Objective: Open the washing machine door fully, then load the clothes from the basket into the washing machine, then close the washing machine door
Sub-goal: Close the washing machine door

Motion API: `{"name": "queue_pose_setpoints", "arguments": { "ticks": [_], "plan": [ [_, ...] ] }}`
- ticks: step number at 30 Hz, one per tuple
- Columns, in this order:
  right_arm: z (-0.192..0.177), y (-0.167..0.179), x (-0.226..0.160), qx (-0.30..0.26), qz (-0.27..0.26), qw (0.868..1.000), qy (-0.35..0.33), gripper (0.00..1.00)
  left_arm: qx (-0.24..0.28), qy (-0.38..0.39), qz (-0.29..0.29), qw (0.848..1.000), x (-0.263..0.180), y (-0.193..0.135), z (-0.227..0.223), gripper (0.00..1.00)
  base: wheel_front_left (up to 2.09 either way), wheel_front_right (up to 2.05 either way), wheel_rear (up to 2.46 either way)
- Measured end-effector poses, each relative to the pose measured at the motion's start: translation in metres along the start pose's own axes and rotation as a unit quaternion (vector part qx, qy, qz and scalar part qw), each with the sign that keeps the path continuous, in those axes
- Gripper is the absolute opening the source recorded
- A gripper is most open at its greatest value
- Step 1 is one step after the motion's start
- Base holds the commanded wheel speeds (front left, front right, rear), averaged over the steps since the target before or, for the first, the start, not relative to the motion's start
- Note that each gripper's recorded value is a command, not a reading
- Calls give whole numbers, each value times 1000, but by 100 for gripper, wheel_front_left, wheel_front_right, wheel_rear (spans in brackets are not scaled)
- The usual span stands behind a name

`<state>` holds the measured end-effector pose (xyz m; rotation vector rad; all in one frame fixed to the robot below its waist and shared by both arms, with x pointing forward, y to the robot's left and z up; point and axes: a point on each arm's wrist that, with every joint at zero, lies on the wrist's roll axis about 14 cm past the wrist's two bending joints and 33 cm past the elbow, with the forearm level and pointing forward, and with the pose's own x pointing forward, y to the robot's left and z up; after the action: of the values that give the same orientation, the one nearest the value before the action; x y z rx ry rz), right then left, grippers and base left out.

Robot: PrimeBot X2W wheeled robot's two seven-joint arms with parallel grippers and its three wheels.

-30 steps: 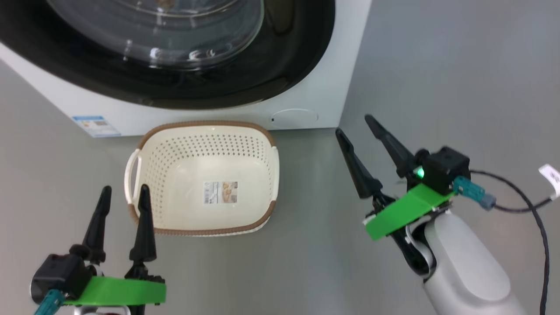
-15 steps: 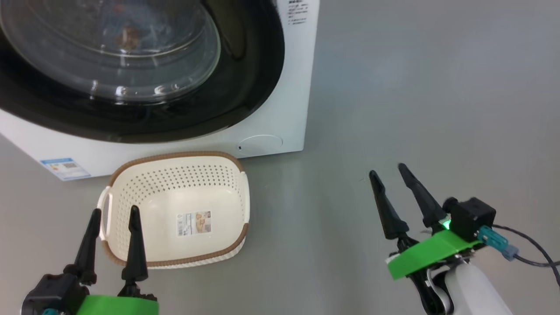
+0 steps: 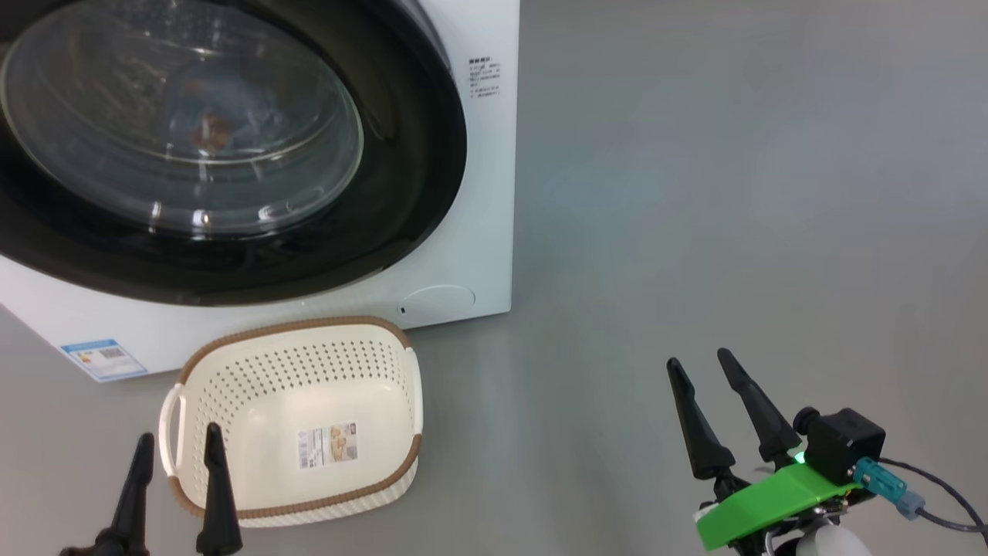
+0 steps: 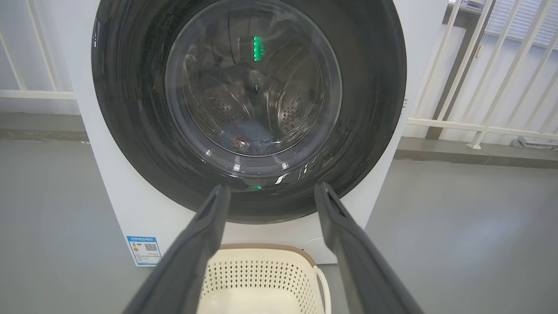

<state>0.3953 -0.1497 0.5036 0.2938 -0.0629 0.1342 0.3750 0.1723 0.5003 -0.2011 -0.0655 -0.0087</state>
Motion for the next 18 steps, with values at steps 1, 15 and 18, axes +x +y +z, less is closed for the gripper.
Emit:
{"name": "queue_pose_setpoints", "arguments": {
  "ticks": [1, 15, 18],
  "plan": [
    [2, 0, -2, 0, 0, 1000, -3, 100, 0, 0, 0, 1000, -2, 0, 1, 100, 0, 0, 0],
    [8, 1, -26, 4, -6, 1000, -11, 100, 10, -2, 16, 1000, -27, 5, 5, 100, 0, 0, 0],
    [11, 2, -26, 0, -5, 1000, -16, 100, 12, -3, 19, 1000, -28, 6, 6, 100, 0, 0, 0]
  ]
}}
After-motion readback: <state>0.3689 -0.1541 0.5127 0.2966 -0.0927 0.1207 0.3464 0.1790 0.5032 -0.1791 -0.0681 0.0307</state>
